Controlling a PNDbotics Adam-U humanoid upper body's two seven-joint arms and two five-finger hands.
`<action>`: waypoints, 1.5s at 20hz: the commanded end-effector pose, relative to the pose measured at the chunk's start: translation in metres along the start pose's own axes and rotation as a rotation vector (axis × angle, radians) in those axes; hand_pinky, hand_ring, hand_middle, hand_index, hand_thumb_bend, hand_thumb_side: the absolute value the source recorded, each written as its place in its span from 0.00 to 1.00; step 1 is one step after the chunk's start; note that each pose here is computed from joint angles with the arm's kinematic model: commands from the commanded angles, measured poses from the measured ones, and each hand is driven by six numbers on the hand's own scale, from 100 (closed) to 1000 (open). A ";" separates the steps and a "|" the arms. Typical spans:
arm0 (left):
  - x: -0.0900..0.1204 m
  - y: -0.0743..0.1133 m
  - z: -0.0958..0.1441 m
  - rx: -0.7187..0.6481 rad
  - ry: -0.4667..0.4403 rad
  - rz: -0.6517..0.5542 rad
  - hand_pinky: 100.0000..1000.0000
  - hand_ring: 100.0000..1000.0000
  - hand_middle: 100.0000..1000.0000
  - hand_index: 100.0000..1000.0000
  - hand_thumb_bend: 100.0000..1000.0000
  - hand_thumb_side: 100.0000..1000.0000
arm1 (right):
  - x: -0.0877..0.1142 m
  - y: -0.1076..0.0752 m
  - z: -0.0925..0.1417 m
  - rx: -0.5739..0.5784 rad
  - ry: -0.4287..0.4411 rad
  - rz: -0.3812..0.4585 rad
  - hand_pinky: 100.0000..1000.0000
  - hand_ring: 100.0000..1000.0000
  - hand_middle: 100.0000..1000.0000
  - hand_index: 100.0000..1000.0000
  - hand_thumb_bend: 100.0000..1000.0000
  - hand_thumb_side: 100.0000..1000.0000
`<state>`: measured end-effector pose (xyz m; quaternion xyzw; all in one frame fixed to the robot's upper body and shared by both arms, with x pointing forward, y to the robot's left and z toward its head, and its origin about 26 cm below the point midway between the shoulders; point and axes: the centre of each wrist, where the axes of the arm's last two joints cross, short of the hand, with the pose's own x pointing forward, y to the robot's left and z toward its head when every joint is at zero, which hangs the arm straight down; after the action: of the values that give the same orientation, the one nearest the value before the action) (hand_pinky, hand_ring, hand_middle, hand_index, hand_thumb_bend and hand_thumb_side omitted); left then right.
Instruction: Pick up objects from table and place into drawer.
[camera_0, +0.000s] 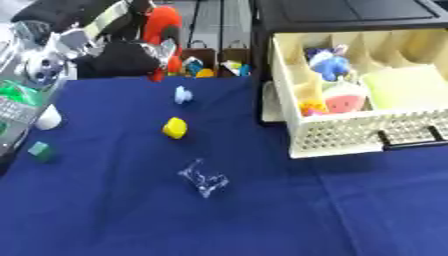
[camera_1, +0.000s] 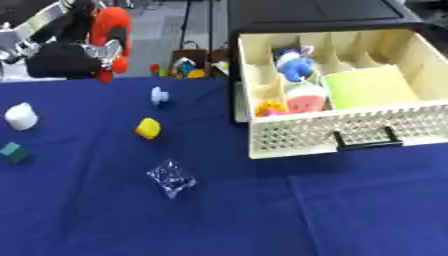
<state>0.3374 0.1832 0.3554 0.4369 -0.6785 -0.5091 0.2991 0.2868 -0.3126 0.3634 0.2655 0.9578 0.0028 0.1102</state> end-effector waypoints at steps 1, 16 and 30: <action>0.010 0.021 -0.005 0.087 -0.051 0.037 0.03 0.23 0.21 0.31 0.00 0.63 | 0.006 0.005 -0.013 -0.009 -0.036 -0.047 0.76 0.78 0.74 0.82 0.00 1.00; 0.058 0.035 -0.070 0.213 -0.263 0.297 0.01 0.21 0.19 0.28 0.00 0.63 | 0.012 0.020 -0.030 -0.033 -0.070 -0.148 0.76 0.78 0.74 0.82 0.00 1.00; 0.065 -0.011 -0.112 0.278 -0.307 0.437 0.22 0.35 0.33 0.39 0.12 0.67 | 0.019 0.035 -0.042 -0.076 -0.083 -0.248 0.76 0.77 0.74 0.82 0.00 1.00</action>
<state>0.4061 0.0757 0.3693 0.2255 -0.8523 -0.4026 0.2462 0.2862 -0.2722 0.3947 0.1475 0.9784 0.0191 0.1437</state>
